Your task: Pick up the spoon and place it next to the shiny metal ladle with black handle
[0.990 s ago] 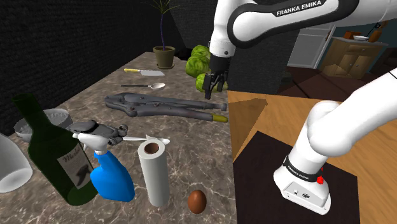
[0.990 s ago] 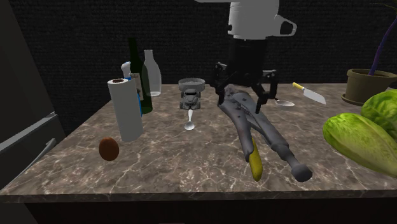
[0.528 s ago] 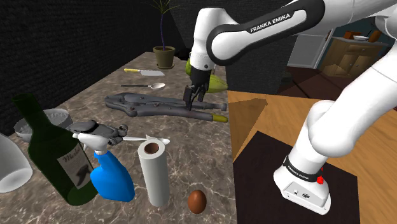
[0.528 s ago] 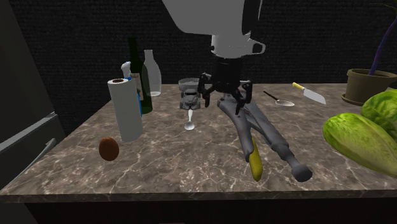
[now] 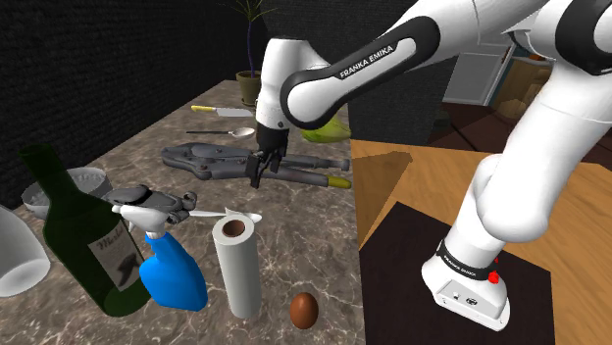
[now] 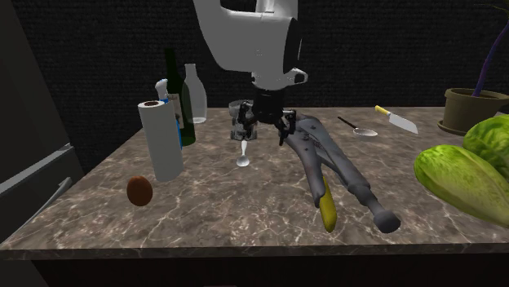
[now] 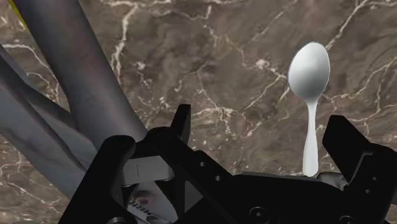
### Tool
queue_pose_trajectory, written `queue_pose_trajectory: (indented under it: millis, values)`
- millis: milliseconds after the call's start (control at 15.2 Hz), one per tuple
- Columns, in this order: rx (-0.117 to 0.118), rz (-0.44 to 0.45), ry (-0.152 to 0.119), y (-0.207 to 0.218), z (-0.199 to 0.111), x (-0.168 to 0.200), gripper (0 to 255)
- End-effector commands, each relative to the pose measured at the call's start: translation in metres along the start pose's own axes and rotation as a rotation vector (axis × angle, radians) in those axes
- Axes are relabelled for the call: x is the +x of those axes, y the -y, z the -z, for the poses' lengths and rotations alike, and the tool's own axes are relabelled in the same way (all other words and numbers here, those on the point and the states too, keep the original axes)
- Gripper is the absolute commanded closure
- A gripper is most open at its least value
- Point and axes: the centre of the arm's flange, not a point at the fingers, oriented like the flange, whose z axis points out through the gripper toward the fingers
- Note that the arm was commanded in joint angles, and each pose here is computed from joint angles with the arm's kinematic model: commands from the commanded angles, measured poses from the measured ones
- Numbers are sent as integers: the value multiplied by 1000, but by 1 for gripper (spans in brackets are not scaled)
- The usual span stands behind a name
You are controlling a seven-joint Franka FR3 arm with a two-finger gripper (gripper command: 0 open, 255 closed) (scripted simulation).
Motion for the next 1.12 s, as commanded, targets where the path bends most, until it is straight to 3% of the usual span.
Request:
queue_pose_trajectory:
  millis: [0,462,1056]
  values:
    - [11,24,-13,18,-13,12,0]
    - [45,107,-55,76,-59,56,0]
    - [47,112,-57,82,-101,60,0]
